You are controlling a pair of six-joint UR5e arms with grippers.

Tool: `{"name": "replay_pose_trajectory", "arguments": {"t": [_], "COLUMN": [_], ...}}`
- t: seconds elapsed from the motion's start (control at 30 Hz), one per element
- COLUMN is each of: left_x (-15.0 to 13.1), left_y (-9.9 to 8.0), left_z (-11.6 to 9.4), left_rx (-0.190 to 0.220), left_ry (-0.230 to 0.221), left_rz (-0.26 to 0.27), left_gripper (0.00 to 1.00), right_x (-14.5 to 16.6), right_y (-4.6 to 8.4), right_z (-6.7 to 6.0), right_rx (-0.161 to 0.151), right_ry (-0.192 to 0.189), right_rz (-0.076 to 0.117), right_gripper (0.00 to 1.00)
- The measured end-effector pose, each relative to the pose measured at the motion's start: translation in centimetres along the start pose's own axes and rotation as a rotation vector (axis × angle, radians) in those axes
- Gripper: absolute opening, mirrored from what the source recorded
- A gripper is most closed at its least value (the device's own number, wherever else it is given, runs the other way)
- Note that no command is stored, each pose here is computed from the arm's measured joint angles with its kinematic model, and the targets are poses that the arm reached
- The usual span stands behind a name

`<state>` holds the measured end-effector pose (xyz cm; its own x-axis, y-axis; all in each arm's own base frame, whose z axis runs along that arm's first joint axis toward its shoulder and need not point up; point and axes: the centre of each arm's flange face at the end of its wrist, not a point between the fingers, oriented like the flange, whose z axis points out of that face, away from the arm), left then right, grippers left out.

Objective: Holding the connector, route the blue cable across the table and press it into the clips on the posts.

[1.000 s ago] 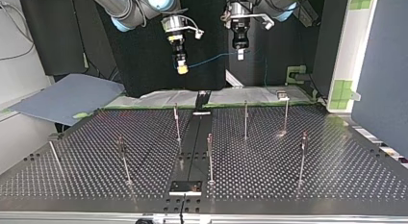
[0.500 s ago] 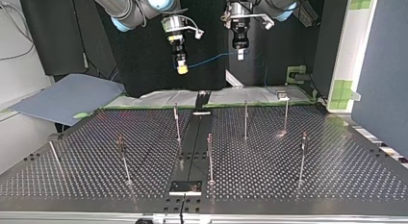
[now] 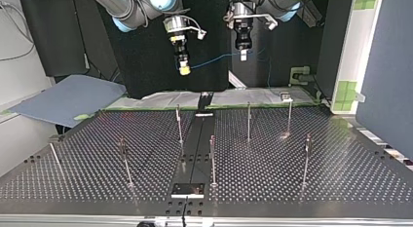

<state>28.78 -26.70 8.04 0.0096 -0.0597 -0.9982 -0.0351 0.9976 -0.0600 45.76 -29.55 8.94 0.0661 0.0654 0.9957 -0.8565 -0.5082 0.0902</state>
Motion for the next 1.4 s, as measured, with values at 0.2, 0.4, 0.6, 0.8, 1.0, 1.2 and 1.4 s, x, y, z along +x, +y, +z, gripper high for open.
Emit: {"name": "replay_pose_trajectory", "arguments": {"t": [0.2, 0.4, 0.6, 0.8, 1.0, 1.2, 1.4], "left_x": [0.0, 0.0, 0.0, 0.0, 0.0, 0.0, 0.0], "left_y": [0.0, 0.0, 0.0, 0.0, 0.0, 0.0, 0.0], "left_z": [0.0, 0.0, 0.0, 0.0, 0.0, 0.0, 0.0], "left_rx": [0.000, 0.000, 0.000, 0.000, 0.000, 0.000, 0.000], "left_ry": [0.000, 0.000, 0.000, 0.000, 0.001, 0.001, 0.001], "left_rz": [0.000, 0.000, 0.000, 0.000, 0.002, 0.002, 0.002], "left_gripper": [0.00, 0.00, 0.00, 0.00, 0.00, 0.00, 0.00], "right_x": [0.0, 0.0, 0.0, 0.0, 0.0, -1.5, -4.6], "right_y": [0.0, 0.0, 0.0, 0.0, 0.0, -1.3, -1.6], "right_z": [0.0, 0.0, 0.0, 0.0, 0.0, -0.4, -1.4], "right_rx": [0.000, 0.000, 0.000, 0.000, 0.000, 0.026, 0.040], "right_ry": [0.000, 0.000, 0.000, 0.000, 0.000, -0.045, -0.131], "right_rz": [0.000, 0.000, 0.000, 0.000, 0.000, -0.020, -0.045], "right_gripper": [0.00, 0.00, 0.00, 0.00, 0.00, 0.00, 0.00]}}
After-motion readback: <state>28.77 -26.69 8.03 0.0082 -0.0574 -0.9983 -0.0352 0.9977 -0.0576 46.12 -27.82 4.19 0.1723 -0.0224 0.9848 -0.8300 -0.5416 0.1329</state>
